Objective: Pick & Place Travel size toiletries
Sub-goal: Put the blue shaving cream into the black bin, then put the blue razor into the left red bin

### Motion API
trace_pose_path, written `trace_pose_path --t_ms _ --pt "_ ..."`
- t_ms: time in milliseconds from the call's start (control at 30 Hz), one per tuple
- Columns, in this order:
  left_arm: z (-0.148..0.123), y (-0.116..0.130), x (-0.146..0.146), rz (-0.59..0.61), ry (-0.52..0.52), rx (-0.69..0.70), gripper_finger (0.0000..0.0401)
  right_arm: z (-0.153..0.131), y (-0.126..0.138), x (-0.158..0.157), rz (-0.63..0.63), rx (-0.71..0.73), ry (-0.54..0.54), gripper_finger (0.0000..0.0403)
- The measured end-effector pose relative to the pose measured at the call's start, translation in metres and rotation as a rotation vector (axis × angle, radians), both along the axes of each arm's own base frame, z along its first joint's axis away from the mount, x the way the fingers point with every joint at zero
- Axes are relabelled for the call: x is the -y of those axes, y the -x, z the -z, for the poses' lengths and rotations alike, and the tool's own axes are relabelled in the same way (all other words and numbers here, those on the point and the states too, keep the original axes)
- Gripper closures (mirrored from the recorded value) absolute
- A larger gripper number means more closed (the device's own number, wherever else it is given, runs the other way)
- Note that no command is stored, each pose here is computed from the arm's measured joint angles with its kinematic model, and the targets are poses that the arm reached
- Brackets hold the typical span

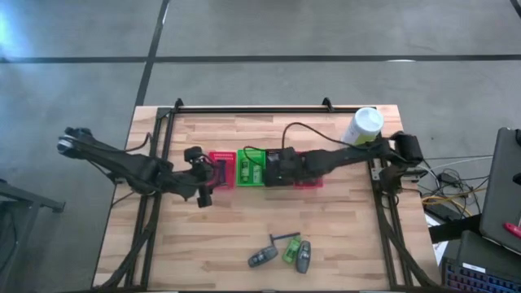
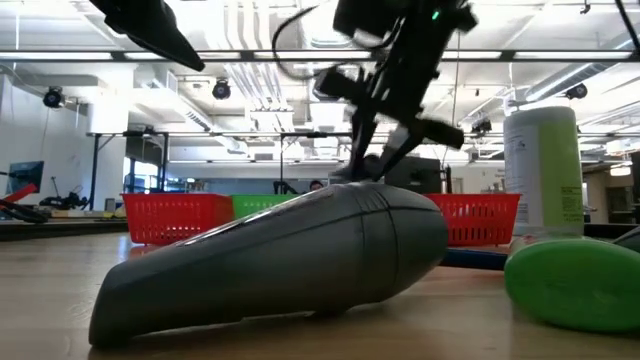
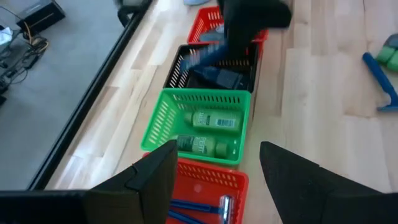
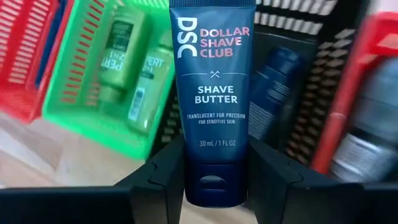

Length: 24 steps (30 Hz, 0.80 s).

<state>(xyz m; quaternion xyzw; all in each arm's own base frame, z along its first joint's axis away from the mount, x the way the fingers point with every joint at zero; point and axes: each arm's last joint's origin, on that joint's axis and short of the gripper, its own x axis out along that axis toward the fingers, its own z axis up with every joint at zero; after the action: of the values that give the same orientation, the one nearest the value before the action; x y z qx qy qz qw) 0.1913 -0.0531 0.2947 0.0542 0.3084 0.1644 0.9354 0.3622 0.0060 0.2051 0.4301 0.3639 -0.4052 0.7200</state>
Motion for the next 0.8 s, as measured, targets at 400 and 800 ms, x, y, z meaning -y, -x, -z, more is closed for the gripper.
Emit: trace_pose_path --t_ms 400,800 --pt "0.005 0.006 -0.002 -0.020 0.026 0.008 0.0167 0.007 -0.008 0.002 -0.008 -0.039 -0.062 0.0140" --pt "0.008 0.005 0.000 0.042 0.044 -0.024 0.0167 -0.031 0.022 -0.095 -0.912 -0.105 0.094 0.0082"
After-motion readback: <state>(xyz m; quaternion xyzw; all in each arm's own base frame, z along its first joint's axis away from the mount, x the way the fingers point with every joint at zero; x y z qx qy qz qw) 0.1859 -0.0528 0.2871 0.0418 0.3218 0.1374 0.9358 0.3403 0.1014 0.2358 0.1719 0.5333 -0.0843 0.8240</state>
